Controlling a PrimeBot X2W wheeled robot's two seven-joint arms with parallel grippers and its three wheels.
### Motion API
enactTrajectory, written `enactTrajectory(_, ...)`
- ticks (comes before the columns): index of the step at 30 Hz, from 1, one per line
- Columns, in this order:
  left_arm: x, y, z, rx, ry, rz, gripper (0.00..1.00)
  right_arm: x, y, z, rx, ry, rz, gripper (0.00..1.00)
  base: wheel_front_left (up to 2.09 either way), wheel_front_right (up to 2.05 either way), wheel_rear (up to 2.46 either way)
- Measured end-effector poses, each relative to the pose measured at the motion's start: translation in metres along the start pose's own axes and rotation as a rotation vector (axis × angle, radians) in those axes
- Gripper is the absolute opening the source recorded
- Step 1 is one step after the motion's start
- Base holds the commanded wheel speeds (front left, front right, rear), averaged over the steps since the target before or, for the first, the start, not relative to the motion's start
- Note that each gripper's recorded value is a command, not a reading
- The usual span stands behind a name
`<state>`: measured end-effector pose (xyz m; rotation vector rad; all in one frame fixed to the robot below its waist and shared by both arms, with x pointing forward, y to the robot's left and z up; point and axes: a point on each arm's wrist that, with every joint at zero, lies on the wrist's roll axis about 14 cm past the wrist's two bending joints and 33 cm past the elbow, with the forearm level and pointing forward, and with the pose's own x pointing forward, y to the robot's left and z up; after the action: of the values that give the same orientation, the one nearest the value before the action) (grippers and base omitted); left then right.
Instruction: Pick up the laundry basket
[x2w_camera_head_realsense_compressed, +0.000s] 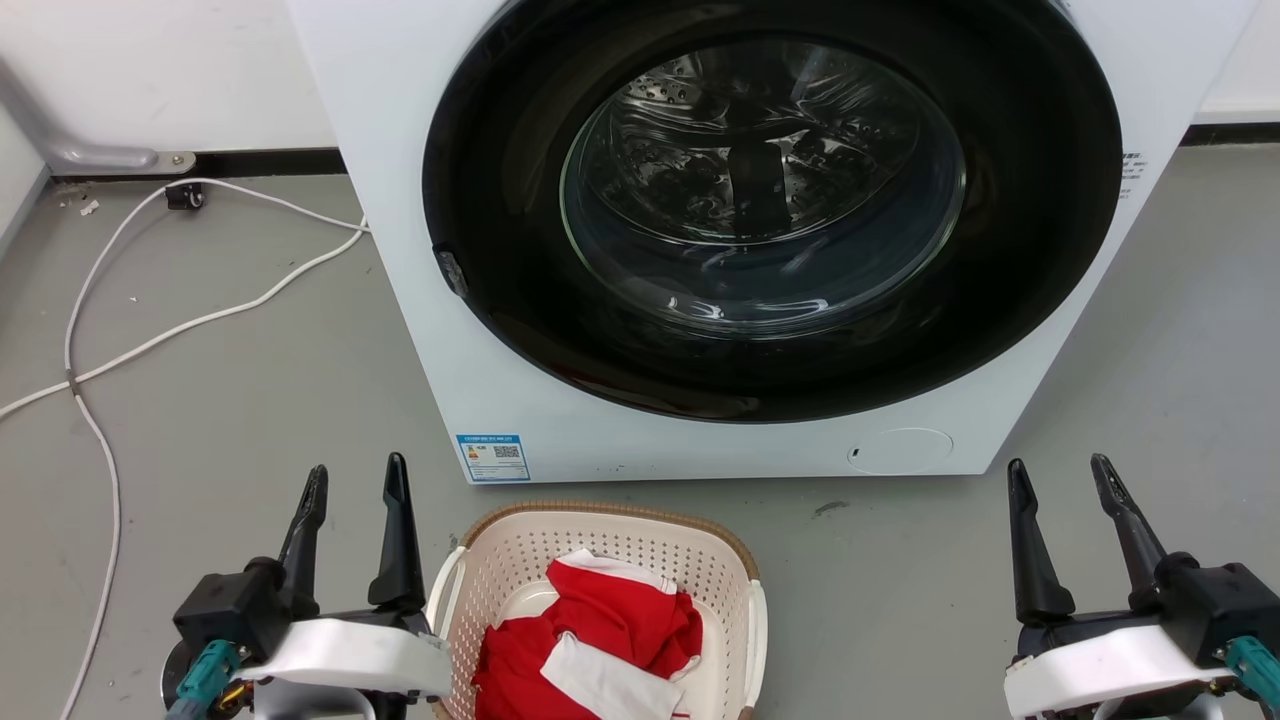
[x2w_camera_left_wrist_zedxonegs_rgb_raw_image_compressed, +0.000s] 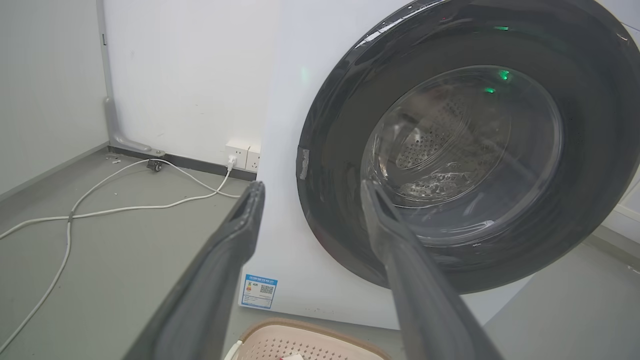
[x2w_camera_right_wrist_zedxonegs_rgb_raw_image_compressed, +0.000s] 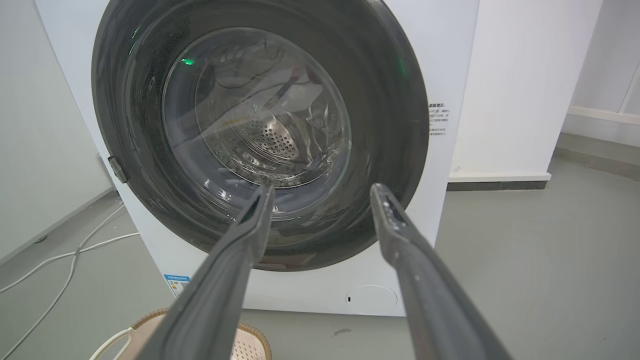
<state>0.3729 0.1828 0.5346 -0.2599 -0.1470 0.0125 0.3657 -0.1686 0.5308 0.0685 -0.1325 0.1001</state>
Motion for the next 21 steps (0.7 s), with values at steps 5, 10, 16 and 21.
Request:
enactTrajectory(5, -0.0001, -0.0028, 0.0010, 0.046, -0.008, -0.013, 1.00, 0.0007, 0.0021, 0.0013, -0.044, -0.006, 0.012, 1.00, 0.00, 0.00, 0.00)
enactTrajectory(10, -0.0011, -0.0033, 0.0011, 0.088, -0.013, -0.018, 1.00, -0.0003, 0.0032, 0.0002, -0.075, -0.007, 0.020, 1.00, 0.00, 0.00, 0.00)
enactTrajectory(16, -0.0020, -0.0040, 0.0006, 0.135, -0.017, -0.023, 1.00, -0.0014, 0.0037, -0.0005, -0.092, -0.010, 0.024, 1.00, 0.00, 0.00, 0.00)
enactTrajectory(21, -0.0028, -0.0056, 0.0003, 0.172, -0.020, -0.033, 1.00, -0.0018, 0.0049, -0.0003, -0.115, -0.013, 0.030, 1.00, 0.00, 0.00, 0.00)
